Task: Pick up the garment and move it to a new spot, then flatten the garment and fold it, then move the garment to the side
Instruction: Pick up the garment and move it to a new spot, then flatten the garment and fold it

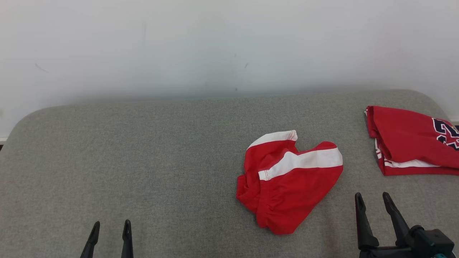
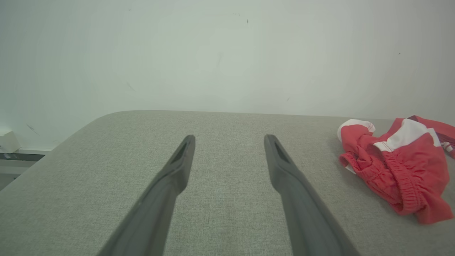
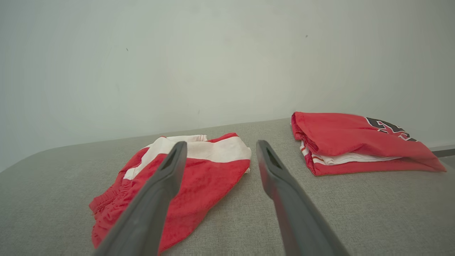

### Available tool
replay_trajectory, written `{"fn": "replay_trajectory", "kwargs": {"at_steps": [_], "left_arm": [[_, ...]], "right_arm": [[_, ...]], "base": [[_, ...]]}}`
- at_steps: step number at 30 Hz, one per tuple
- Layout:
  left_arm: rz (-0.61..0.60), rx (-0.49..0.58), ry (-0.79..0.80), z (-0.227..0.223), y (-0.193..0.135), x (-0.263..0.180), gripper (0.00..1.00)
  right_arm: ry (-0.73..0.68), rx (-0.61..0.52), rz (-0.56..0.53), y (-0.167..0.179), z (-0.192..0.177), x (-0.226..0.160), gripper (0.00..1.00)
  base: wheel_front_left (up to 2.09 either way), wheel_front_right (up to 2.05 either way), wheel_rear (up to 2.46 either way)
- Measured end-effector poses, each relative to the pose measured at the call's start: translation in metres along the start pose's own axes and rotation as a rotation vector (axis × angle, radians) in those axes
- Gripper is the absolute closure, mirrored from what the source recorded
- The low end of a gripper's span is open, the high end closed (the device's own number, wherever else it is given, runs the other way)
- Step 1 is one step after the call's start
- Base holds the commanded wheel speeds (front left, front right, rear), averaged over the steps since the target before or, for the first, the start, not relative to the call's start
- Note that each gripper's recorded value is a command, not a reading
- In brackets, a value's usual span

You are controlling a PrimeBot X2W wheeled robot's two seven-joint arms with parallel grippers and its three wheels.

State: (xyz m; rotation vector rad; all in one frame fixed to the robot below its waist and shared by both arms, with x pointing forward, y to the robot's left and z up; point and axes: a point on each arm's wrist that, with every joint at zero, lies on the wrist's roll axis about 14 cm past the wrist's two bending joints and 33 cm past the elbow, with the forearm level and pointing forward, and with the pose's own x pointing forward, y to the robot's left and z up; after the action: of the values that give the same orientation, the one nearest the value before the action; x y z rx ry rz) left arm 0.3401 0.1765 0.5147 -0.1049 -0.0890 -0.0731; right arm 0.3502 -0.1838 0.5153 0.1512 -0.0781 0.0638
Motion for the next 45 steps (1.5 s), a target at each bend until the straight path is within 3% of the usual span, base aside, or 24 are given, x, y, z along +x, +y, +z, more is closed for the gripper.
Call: {"fn": "replay_trajectory", "kwargs": {"at_steps": [31,37,45], "left_arm": [[-0.005,-0.005,0.009,-0.004,-0.002,0.004,0.0],[-0.114,-0.023,0.001,0.002,-0.031,0.035,0.0],[-0.346,-0.07,0.032,-0.002,-0.108,0.087,0.0]], "right_arm": [[0.009,0.007,-0.012,-0.002,-0.003,-0.003,0.0],[0.011,0.016,-0.023,-0.004,-0.004,-0.004,0.0],[0.022,0.034,-0.076,-0.019,-0.01,-0.006,0.0]], "base": [[0.0,0.0,0.0],[0.0,0.0,0.0],[0.0,0.0,0.0]]}}
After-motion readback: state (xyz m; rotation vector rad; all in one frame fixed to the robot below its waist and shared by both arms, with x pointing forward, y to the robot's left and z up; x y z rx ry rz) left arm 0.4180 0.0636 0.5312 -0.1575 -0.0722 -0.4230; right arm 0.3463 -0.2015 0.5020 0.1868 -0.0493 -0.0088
